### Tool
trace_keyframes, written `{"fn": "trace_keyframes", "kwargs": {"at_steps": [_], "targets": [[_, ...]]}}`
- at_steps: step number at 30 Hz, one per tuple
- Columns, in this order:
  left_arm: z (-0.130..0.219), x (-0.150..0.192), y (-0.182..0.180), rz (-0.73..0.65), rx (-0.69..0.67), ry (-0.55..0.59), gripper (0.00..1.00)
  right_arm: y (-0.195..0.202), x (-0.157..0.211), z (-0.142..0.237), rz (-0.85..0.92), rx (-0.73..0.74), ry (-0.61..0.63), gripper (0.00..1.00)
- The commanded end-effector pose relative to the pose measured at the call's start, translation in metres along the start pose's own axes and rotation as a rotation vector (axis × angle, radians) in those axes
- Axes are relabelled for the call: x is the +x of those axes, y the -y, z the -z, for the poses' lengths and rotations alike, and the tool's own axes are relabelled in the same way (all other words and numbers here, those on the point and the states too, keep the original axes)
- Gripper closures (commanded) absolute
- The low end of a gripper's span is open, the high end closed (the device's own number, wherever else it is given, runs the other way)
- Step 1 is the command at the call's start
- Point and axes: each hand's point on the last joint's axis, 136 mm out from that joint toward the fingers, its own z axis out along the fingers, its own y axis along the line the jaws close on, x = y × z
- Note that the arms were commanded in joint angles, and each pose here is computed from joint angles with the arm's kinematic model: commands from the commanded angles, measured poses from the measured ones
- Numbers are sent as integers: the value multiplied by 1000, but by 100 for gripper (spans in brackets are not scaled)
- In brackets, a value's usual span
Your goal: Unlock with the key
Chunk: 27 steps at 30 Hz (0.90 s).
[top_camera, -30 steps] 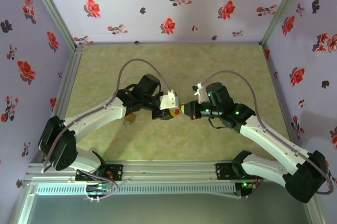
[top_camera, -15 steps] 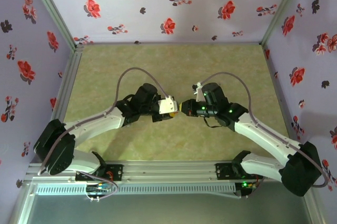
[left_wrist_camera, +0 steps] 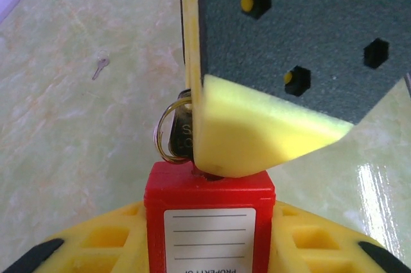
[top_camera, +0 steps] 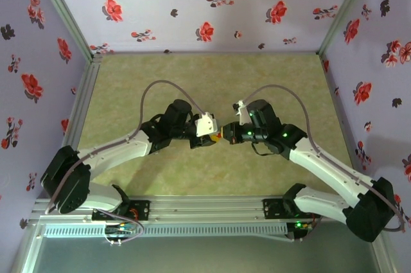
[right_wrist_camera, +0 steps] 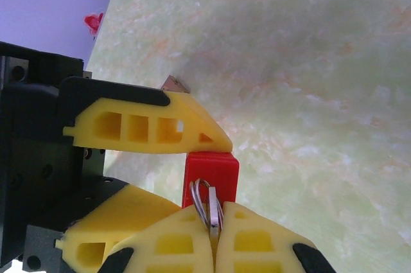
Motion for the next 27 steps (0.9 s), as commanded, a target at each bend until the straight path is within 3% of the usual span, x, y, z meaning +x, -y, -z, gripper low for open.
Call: {"fn": "trace_keyframes", "kwargs": {"at_steps": [1, 7, 13, 25, 27], "targets": [[45, -150, -10, -259, -107, 476, 100, -2, 32, -23, -39, -43, -143, 100], [6, -119, -36, -463, -451, 255, 100, -4, -1, -35, -488, -136, -22, 100], [-19, -77, -47, -491, -595, 175, 100, -6, -26, -33, -814, -276, 88, 100], [-21, -64, -55, -347, -645, 222, 100, 16, -27, -27, -972, -287, 147, 100], [-18, -63, -58, -310, -641, 228, 100, 26, -28, -19, -995, -267, 164, 93]]}}
